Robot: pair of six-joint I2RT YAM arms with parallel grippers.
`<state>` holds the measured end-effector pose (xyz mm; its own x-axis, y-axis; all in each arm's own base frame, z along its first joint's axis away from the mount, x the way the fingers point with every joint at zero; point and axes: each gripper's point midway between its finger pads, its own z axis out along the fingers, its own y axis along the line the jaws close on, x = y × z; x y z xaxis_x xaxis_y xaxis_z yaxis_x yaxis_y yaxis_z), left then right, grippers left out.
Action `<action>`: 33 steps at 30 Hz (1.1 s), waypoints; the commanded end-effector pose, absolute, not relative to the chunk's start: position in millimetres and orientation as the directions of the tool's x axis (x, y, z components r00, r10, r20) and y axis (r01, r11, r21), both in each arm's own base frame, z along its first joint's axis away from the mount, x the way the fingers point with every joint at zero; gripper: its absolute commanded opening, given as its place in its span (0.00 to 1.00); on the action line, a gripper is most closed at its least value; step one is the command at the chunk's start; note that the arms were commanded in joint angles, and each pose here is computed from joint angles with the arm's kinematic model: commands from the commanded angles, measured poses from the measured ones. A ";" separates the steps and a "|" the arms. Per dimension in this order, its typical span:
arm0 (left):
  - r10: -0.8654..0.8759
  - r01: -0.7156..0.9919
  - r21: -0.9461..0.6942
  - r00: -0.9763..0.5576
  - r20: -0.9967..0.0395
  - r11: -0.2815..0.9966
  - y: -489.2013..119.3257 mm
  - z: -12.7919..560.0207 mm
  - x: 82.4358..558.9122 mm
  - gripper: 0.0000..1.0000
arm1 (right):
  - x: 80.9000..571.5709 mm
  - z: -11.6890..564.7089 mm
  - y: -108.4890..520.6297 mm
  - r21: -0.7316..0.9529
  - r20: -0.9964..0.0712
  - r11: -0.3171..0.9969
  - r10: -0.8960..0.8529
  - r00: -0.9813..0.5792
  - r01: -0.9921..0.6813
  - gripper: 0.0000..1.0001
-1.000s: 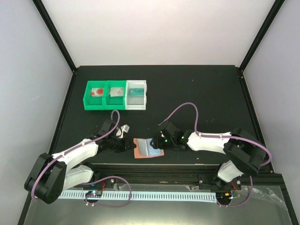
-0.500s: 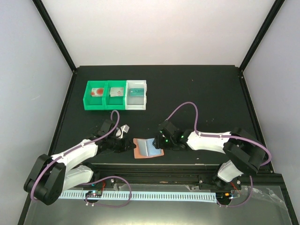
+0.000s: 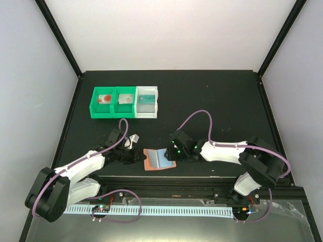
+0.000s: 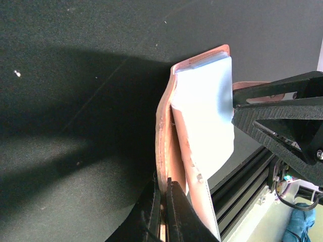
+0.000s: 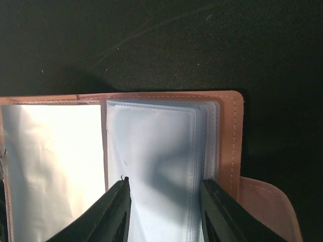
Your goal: Take the credit cards out of the card holder
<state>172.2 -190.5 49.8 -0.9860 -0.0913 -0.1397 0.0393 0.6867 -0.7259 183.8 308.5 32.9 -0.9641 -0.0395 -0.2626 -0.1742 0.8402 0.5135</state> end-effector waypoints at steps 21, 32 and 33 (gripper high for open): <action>-0.095 0.036 -0.718 -0.985 -0.142 0.695 -188.4 48.8 171.3 0.02 | 183.6 60.4 326.4 0.573 -0.297 0.785 -0.070 -0.952 -0.236 0.33; -0.094 0.038 -0.717 -0.985 -0.143 0.696 -188.4 48.9 171.2 0.02 | 172.5 83.1 350.2 0.706 -0.296 0.652 -0.084 -0.951 -0.277 0.34; -0.095 0.037 -0.717 -0.985 -0.143 0.696 -188.1 48.8 171.4 0.02 | 171.4 83.3 352.3 0.712 -0.291 0.645 -0.089 -0.952 -0.278 0.34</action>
<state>170.5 -189.3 47.5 -0.9868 -0.0917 -0.1333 0.0333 0.6910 -0.7221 179.1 338.2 71.8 -0.9523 -0.0712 -0.2967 -0.2561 0.7152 0.6503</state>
